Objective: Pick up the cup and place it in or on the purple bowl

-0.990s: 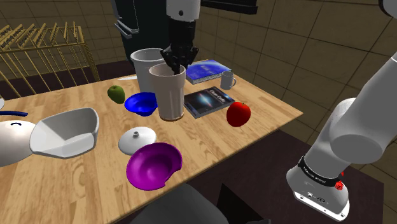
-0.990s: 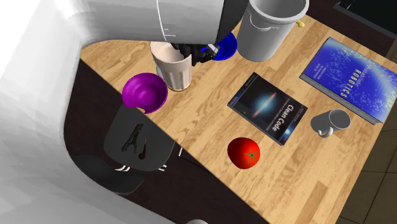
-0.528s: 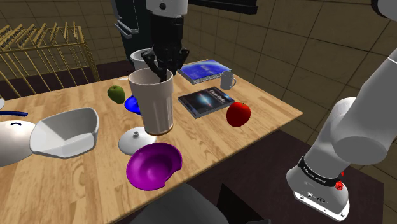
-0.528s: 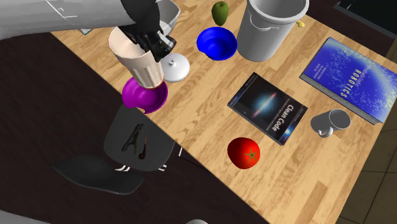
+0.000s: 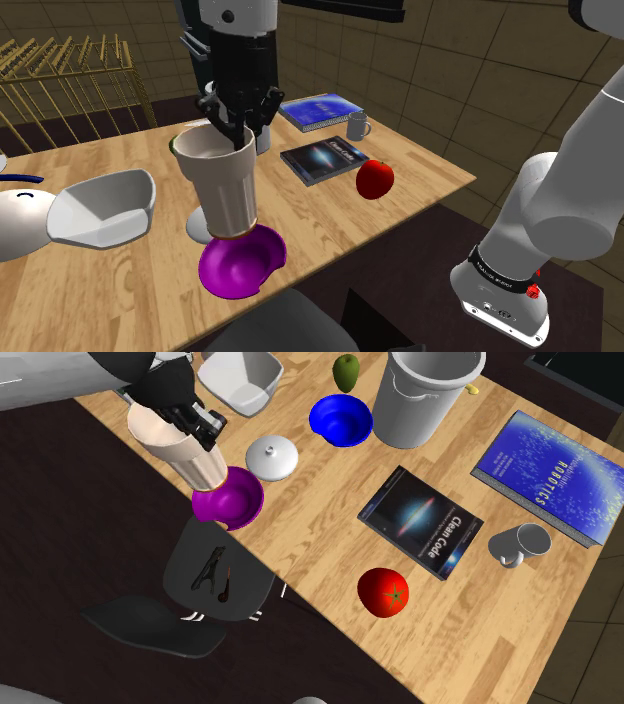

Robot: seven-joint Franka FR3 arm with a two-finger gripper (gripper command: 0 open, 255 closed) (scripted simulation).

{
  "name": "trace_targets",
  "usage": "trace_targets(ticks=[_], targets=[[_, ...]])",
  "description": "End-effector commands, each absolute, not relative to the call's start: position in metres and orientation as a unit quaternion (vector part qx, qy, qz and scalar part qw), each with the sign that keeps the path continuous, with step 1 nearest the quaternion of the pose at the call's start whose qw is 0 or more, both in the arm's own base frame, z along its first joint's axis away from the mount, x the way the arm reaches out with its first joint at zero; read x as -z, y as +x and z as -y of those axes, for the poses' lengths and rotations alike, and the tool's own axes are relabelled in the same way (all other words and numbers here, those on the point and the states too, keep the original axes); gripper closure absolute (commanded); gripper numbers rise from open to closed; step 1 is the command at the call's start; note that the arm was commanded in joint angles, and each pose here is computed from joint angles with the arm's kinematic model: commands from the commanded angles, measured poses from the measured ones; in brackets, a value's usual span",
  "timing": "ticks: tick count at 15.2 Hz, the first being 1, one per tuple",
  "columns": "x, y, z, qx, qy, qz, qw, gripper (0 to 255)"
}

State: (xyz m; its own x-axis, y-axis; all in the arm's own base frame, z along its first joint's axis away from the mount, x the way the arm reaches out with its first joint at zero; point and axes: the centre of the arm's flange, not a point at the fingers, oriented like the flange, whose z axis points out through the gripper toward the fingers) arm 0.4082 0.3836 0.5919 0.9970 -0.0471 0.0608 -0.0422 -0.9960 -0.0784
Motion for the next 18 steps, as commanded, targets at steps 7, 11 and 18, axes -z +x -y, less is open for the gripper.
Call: trace_targets(ticks=[7, 11, 18], targets=[[-0.55, 0.408, -0.384, 0.032, -0.998, -0.023, 0.039, 255], [-0.529, 0.408, -0.384, 0.032, -0.998, -0.023, 0.039, 255], [-0.492, 0.408, -0.384, 0.032, -0.998, -0.023, 0.039, 255]])
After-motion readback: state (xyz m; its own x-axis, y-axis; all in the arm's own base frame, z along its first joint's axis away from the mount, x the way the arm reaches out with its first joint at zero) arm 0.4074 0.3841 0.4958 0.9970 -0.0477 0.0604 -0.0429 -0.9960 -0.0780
